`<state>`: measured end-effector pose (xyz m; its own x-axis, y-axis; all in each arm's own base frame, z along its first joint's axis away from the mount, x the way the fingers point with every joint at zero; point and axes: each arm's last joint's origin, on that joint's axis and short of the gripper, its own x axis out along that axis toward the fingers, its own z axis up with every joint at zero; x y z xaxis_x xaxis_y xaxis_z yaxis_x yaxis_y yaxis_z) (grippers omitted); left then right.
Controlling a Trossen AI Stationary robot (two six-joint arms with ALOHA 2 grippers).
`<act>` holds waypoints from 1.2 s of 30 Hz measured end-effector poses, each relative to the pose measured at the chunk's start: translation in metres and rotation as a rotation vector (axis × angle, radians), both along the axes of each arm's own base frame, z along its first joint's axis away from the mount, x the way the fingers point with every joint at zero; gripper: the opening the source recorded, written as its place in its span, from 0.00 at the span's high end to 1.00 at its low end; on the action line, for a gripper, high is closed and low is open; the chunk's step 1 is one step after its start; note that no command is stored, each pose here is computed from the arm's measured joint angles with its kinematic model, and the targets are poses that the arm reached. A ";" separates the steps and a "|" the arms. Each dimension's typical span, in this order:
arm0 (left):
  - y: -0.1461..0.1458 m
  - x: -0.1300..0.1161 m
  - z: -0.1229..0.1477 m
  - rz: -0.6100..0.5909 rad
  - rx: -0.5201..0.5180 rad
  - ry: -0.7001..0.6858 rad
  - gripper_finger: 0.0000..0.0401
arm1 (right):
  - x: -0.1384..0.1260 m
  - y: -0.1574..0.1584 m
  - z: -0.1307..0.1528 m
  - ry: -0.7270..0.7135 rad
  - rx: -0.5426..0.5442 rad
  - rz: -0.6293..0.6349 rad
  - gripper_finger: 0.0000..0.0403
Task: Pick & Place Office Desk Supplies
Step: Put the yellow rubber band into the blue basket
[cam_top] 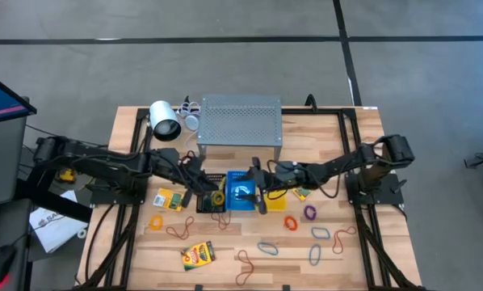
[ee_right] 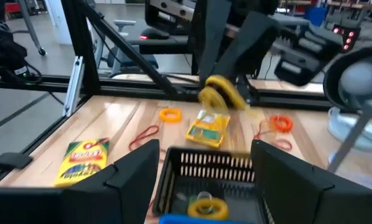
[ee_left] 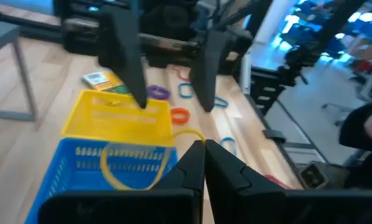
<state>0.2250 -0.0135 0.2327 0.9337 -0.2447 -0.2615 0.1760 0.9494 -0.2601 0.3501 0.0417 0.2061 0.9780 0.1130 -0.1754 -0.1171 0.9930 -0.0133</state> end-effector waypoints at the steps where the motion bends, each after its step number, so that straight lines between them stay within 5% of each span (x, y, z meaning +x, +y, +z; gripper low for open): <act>1: 0.000 0.001 0.000 -0.004 -0.001 -0.009 1.00 | 0.004 -0.001 0.000 -0.001 -0.003 -0.003 0.38; 36: -0.001 0.008 0.011 -0.031 0.015 -0.169 1.00 | 0.020 0.000 0.014 -0.119 -0.002 0.002 0.38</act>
